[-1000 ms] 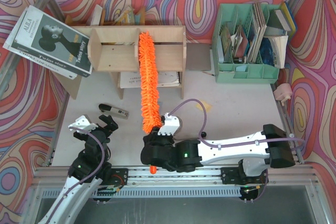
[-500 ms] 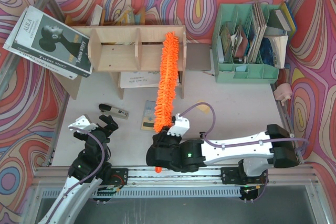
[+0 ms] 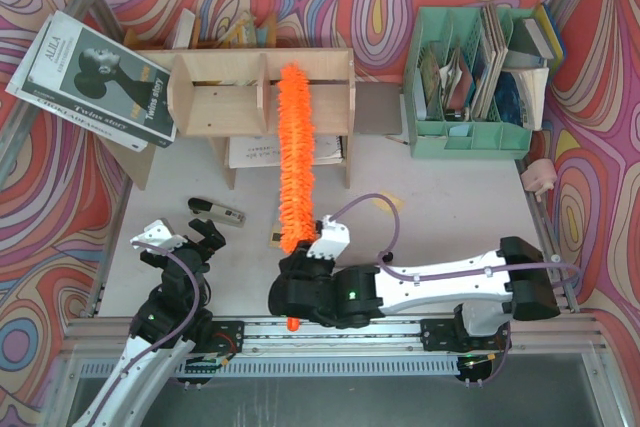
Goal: Dust the bookshelf with a duster
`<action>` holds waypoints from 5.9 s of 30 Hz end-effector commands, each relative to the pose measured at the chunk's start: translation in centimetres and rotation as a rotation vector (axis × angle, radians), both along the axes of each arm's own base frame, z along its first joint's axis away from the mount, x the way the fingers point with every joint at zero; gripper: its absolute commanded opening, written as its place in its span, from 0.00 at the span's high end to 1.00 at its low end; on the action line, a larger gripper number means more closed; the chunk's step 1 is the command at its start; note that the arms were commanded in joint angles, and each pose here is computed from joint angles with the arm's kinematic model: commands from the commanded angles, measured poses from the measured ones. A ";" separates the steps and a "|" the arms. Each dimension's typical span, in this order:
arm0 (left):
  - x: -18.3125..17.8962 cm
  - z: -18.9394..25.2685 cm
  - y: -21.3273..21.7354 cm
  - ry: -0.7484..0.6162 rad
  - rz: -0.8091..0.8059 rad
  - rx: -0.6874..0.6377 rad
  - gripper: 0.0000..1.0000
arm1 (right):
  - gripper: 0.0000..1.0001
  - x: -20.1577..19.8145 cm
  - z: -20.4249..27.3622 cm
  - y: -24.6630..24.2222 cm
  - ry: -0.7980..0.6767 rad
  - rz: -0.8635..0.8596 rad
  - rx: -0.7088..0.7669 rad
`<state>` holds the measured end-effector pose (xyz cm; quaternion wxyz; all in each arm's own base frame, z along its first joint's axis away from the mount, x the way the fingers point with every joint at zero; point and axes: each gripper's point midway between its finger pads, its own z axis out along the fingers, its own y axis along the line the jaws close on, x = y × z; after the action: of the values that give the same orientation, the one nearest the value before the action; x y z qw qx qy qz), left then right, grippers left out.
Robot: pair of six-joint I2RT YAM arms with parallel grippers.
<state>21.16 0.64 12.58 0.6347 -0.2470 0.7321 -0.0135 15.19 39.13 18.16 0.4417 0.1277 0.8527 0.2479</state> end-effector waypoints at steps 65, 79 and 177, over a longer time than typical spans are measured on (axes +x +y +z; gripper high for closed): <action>0.2 -0.1 -0.3 -0.009 -0.022 0.006 0.02 | 1.00 1.1 6.6 -8.1 -0.163 -0.292 0.046; 0.2 -0.1 -0.3 -0.008 -0.022 0.006 0.02 | 1.00 -0.5 0.7 -6.9 -0.029 -0.256 -0.018; 0.2 -0.1 -0.3 -0.008 -0.020 0.006 0.02 | 1.00 11.3 19.6 -8.1 -0.910 0.292 -0.829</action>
<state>21.20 0.39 12.54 0.6336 -0.2412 0.7349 -0.0181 25.39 29.97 32.05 0.6800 -0.2234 0.6975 0.0346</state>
